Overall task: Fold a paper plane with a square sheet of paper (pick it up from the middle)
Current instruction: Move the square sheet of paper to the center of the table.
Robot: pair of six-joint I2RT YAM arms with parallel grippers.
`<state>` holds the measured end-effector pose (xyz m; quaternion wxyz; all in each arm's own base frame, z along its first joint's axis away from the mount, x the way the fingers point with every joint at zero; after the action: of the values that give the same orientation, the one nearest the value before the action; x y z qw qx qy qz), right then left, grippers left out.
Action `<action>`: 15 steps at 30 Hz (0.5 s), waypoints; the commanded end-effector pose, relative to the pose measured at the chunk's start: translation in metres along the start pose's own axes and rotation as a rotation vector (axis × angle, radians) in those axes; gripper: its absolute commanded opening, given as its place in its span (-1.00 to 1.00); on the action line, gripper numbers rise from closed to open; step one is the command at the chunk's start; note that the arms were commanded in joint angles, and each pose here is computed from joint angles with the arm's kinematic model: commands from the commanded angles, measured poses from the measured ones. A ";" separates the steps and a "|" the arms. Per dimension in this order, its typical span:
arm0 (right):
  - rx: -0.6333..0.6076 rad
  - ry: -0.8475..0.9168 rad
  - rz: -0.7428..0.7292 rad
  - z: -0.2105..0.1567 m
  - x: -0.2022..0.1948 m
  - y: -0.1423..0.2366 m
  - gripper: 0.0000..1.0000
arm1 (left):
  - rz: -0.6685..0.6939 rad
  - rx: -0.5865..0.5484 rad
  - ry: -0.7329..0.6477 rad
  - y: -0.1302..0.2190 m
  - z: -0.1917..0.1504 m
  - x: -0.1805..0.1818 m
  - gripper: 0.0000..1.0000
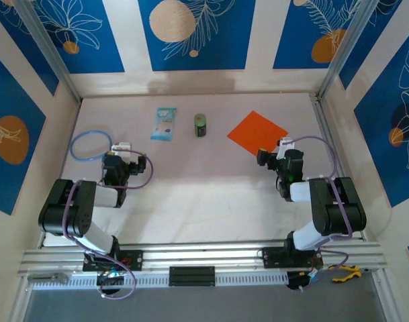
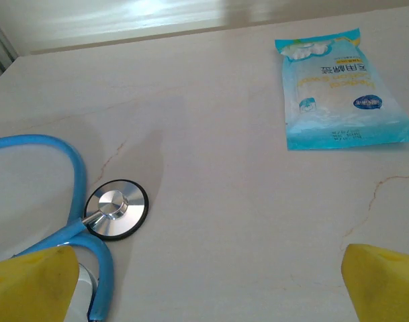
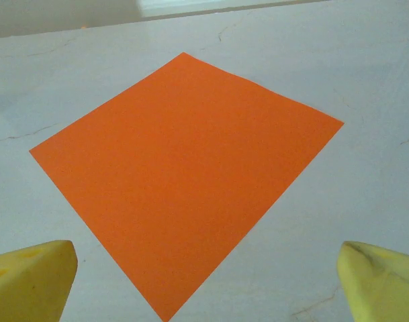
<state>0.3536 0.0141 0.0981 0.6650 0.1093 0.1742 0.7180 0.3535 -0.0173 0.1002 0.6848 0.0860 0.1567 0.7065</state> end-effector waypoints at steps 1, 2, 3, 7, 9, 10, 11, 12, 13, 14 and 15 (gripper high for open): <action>-0.034 0.000 0.004 0.012 -0.001 -0.001 0.98 | -0.019 -0.011 -0.007 -0.003 0.006 -0.002 1.00; -0.035 0.000 0.004 0.012 -0.001 -0.001 0.98 | -0.020 -0.010 -0.007 -0.003 0.006 -0.002 1.00; -0.035 0.000 0.004 0.012 -0.001 -0.001 0.98 | -0.020 -0.011 -0.007 -0.003 0.006 -0.002 1.00; -0.034 0.000 0.005 0.012 -0.001 -0.001 0.99 | -0.022 -0.011 -0.006 -0.003 0.006 -0.002 1.00; -0.035 -0.002 0.006 0.012 -0.001 -0.002 0.98 | -0.021 -0.010 -0.006 -0.003 0.006 -0.002 1.00; -0.033 -0.003 0.006 0.012 -0.001 -0.002 0.98 | -0.022 -0.011 -0.007 -0.003 0.006 -0.003 1.00; -0.034 -0.003 0.007 0.012 -0.001 -0.002 0.98 | -0.023 -0.011 -0.006 -0.003 0.006 -0.003 1.00; -0.033 -0.003 0.006 0.012 -0.001 -0.002 0.98 | -0.023 -0.010 -0.005 -0.003 0.006 -0.003 1.00; -0.033 -0.003 0.006 0.011 -0.001 -0.002 0.98 | -0.025 -0.010 -0.002 -0.003 0.006 -0.003 1.00; -0.035 -0.002 0.006 0.012 -0.001 -0.002 0.98 | -0.026 -0.007 -0.002 -0.003 0.006 -0.003 1.00; -0.034 -0.002 0.004 0.012 -0.002 -0.002 0.98 | -0.027 -0.007 -0.002 -0.003 0.005 -0.003 1.00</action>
<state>0.3536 0.0140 0.0981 0.6652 0.1093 0.1742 0.7178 0.3535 -0.0177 0.1002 0.6859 0.0859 0.1573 0.7053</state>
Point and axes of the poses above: each hand's point on the last joint's axis, 136 mm out from that joint toward the fingers, its own y axis back along the fingers, its own x axis along the line the jaws close on, z = x × y, the point moved 4 cm from there along y, back along the fingers, and after that the axes turned 11 degrees about y, right-handed, at the moved point
